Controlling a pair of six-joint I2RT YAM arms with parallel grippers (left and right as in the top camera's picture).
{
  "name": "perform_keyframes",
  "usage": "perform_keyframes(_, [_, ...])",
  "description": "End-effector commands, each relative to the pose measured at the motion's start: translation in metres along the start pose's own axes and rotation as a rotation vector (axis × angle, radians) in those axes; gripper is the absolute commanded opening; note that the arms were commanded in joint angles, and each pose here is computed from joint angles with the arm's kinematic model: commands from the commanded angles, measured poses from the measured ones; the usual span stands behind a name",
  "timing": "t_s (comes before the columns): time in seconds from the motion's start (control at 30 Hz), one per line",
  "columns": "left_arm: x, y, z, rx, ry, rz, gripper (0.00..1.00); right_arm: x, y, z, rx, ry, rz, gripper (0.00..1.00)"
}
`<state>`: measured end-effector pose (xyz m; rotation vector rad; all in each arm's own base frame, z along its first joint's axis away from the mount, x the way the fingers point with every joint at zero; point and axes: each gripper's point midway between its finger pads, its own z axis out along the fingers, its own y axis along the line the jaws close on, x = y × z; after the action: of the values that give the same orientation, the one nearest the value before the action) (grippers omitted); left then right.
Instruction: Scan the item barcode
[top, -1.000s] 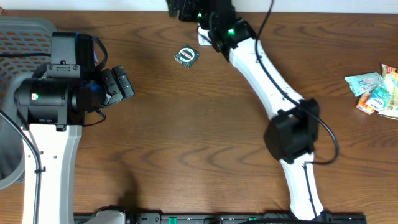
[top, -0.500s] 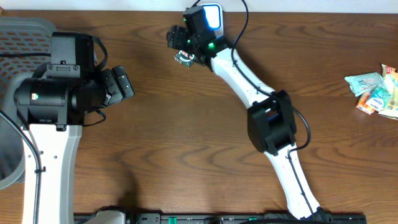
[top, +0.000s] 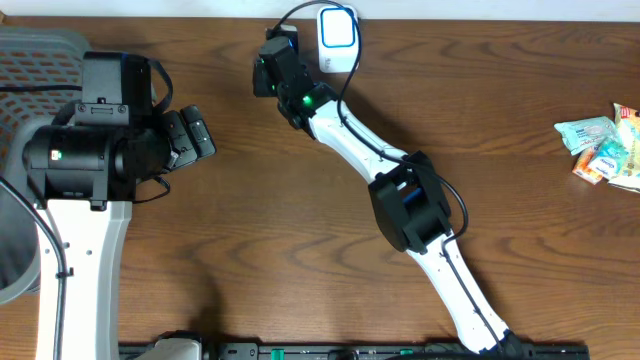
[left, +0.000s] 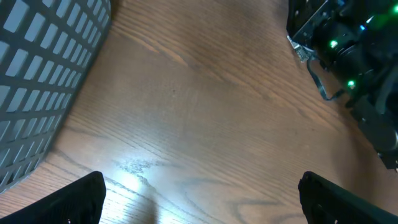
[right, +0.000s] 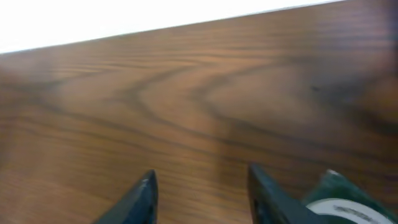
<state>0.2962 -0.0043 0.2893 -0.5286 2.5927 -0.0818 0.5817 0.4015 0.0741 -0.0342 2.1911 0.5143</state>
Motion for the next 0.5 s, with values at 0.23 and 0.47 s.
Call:
perform_keyframes(0.23, [-0.001,0.003,-0.002,-0.011,-0.009,-0.015,0.98,0.009,-0.035,0.006,0.124,0.029,-0.158,0.3])
perform_keyframes(0.47, [-0.001,0.003,-0.002,-0.011,-0.009,-0.015,0.97,0.03,-0.048,0.003,0.166,0.126,-0.23,0.32])
